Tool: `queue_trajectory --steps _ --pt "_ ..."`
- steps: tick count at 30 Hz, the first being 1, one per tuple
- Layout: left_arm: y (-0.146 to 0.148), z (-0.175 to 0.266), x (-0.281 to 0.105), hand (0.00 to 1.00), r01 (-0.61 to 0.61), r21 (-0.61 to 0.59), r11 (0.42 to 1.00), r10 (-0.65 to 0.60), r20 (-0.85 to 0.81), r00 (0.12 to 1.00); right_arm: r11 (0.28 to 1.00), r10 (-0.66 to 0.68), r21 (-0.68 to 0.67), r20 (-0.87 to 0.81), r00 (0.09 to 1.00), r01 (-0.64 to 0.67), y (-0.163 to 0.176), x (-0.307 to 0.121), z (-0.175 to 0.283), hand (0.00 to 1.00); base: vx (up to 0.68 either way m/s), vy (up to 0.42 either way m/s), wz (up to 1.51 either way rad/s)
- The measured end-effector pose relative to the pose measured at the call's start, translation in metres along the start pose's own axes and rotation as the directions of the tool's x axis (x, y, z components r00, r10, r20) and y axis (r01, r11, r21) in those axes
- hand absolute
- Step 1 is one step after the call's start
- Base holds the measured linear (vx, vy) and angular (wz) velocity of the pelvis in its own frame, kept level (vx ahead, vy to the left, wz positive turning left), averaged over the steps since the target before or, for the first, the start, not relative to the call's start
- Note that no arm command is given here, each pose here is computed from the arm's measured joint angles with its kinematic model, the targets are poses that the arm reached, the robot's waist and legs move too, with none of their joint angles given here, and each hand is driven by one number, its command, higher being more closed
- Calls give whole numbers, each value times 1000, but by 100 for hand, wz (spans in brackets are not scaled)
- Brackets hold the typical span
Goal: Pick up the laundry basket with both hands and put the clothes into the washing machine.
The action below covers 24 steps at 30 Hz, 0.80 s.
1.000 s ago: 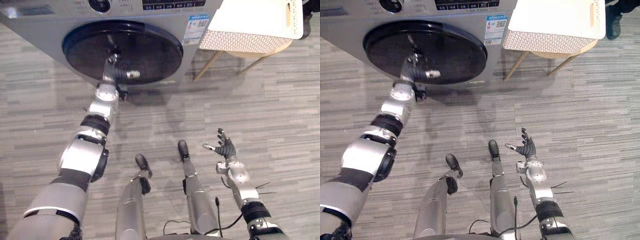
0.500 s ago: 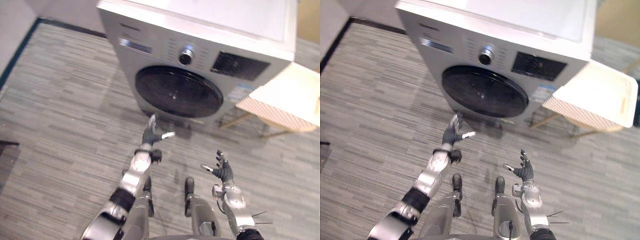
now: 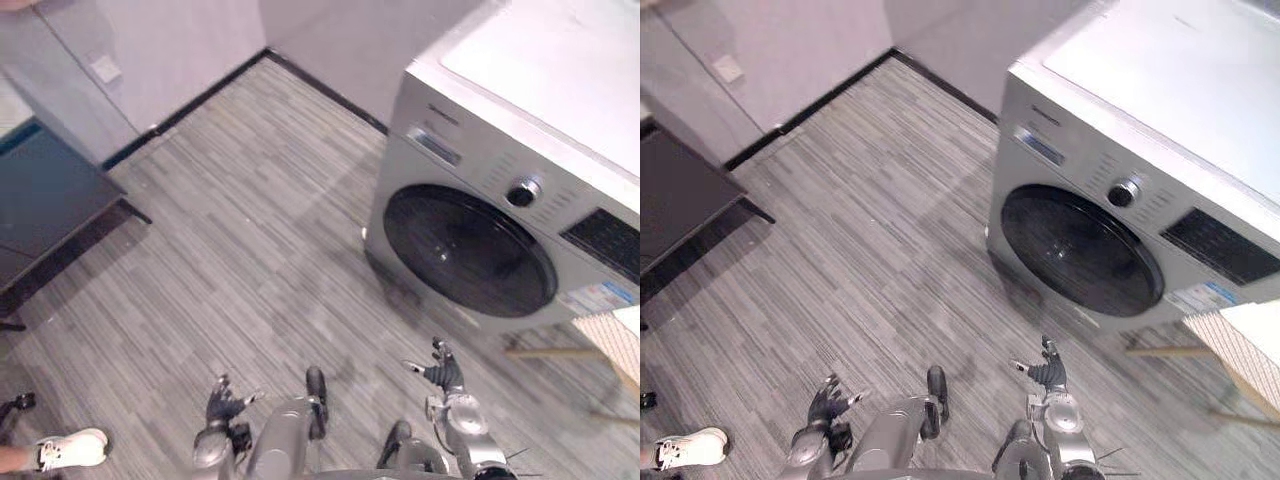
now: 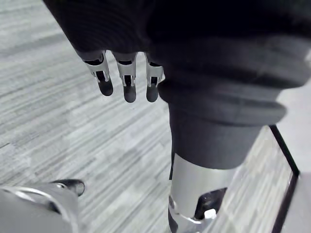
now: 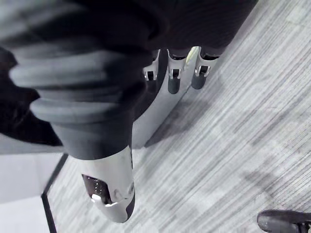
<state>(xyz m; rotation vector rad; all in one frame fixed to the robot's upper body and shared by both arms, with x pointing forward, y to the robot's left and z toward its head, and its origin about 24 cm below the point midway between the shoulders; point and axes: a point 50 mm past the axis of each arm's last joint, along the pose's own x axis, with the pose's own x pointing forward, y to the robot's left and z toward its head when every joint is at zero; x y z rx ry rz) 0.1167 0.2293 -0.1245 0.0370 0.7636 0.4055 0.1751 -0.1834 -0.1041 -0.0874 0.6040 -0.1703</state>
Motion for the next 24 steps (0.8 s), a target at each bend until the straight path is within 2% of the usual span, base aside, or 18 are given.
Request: queue_trajectory --steps 3,7,11,15,18,20,24 --pt "-5 25 8 0 1 -13 1000 0 86 996 999 38 6 17 999 -38 11 -1 3 0 408 55 118" --pt "-33 50 12 0 53 -71 996 -41 160 986 999 35 19 120 992 -37 8 -1 26 0 461 -43 162" --pt "-40 57 14 0 66 -76 995 -51 186 981 999 35 16 40 999 -36 4 -7 4 0 596 -226 188" --pt "-43 46 6 0 51 -152 987 -26 163 986 995 97 -31 87 991 -95 14 -4 17 0 625 -201 23" --pt "-47 51 1 0 73 -162 984 -41 195 980 994 111 -19 103 988 -110 21 -2 23 0 559 -149 12" --pt "-47 57 1 0 77 -164 983 -40 220 975 996 92 -11 124 988 -92 18 1 30 0 390 -43 4" --pt "-49 59 2 0 106 -139 985 -72 229 971 1000 -18 7 117 993 17 -12 5 29 0 347 71 10"
